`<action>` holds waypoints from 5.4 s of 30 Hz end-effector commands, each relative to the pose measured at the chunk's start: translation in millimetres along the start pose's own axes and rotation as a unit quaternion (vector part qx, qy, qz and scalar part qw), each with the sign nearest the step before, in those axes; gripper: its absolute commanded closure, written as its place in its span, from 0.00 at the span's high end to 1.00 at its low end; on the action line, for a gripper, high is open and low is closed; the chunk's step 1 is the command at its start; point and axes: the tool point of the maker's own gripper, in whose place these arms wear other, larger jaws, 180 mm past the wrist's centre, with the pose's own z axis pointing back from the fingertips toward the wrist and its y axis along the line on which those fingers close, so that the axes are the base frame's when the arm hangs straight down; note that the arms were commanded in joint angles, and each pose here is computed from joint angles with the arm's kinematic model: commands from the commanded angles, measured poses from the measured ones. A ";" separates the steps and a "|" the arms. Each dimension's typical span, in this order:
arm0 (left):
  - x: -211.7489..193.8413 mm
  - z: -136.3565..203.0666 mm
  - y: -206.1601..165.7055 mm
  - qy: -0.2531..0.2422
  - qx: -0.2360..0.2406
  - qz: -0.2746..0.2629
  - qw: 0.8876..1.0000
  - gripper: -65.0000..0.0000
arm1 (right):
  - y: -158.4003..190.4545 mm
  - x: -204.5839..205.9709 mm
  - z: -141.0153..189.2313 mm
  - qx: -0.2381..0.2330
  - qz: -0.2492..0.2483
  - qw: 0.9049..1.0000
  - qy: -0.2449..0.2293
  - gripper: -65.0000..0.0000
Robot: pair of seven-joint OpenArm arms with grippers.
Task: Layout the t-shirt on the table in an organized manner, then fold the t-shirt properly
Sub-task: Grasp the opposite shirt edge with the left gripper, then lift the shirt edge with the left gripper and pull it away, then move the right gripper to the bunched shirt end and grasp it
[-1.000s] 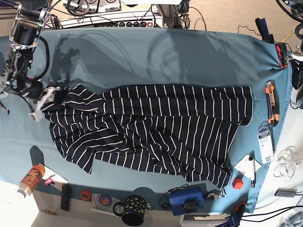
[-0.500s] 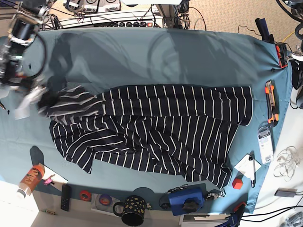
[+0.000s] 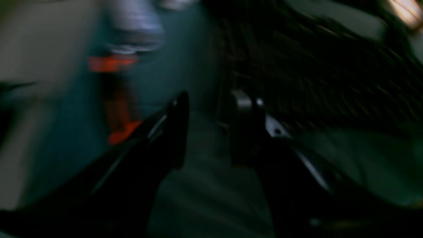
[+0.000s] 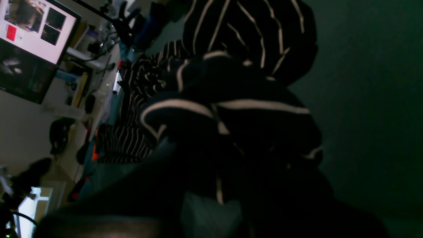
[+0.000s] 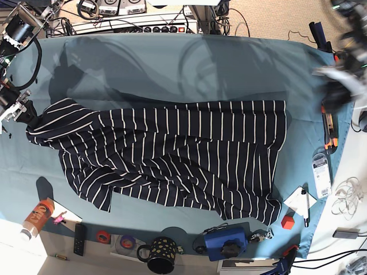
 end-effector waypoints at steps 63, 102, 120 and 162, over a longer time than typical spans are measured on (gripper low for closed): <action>-55.3 -106.9 -21.0 0.110 -0.025 -0.036 0.993 0.42 | 1.9 20.7 6.3 -0.009 0.025 1.000 -0.017 0.00; -32.6 -63.4 -47.7 0.106 -0.069 0.015 0.992 0.00 | -11.9 45.7 33.2 -0.066 0.073 0.995 0.010 0.00; -42.9 33.7 -5.9 0.074 -0.011 0.034 0.997 0.00 | -26.8 -10.1 16.4 -0.093 0.078 0.984 0.129 0.00; -30.1 31.9 -5.0 0.039 -0.009 0.034 0.999 0.00 | 96.7 42.5 -113.1 0.099 0.153 0.979 0.090 0.41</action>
